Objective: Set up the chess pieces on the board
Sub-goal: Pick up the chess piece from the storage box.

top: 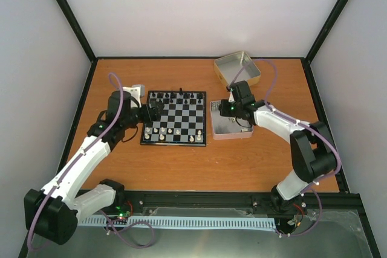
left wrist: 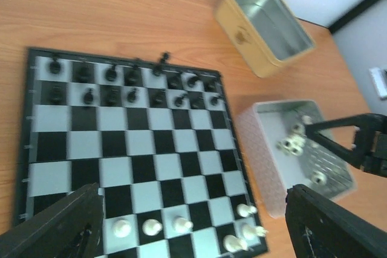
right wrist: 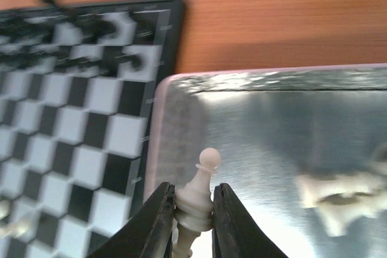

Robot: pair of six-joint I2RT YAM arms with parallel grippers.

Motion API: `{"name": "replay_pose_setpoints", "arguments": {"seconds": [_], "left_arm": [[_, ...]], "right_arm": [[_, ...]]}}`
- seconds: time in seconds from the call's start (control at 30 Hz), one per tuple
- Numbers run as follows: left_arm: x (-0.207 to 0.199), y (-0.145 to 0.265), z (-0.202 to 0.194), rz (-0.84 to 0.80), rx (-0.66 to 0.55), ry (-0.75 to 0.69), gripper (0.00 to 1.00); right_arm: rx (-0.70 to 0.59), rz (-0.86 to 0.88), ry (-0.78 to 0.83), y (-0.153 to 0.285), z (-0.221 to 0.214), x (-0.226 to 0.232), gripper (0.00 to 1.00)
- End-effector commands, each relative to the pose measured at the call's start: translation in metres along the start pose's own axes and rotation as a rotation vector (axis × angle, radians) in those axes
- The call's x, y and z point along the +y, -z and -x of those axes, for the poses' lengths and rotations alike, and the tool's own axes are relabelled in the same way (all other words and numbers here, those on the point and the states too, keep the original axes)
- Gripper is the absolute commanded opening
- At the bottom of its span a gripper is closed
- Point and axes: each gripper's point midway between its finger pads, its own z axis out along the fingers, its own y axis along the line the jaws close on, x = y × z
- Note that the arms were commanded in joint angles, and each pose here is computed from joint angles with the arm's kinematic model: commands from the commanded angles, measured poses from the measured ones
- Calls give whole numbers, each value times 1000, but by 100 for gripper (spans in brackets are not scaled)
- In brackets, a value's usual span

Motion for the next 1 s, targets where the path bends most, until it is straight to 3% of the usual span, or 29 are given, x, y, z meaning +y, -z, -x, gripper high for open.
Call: {"name": "replay_pose_setpoints", "arguments": {"seconds": [0.0, 0.2, 0.4, 0.57, 0.97], "left_arm": [[-48, -1, -5, -281, 60, -9, 83], [-91, 4, -14, -556, 174, 141, 83], [-118, 12, -21, -754, 309, 233, 83], [-128, 18, -26, -828, 398, 264, 80], [-121, 12, -44, -796, 472, 290, 45]], "right_arm": [[-57, 433, 127, 34, 3, 72, 18], [-64, 836, 301, 90, -22, 140, 18], [-18, 1073, 436, 131, -45, 182, 18], [38, 1157, 518, 145, -64, 201, 18], [55, 1154, 528, 143, -66, 209, 17]]}}
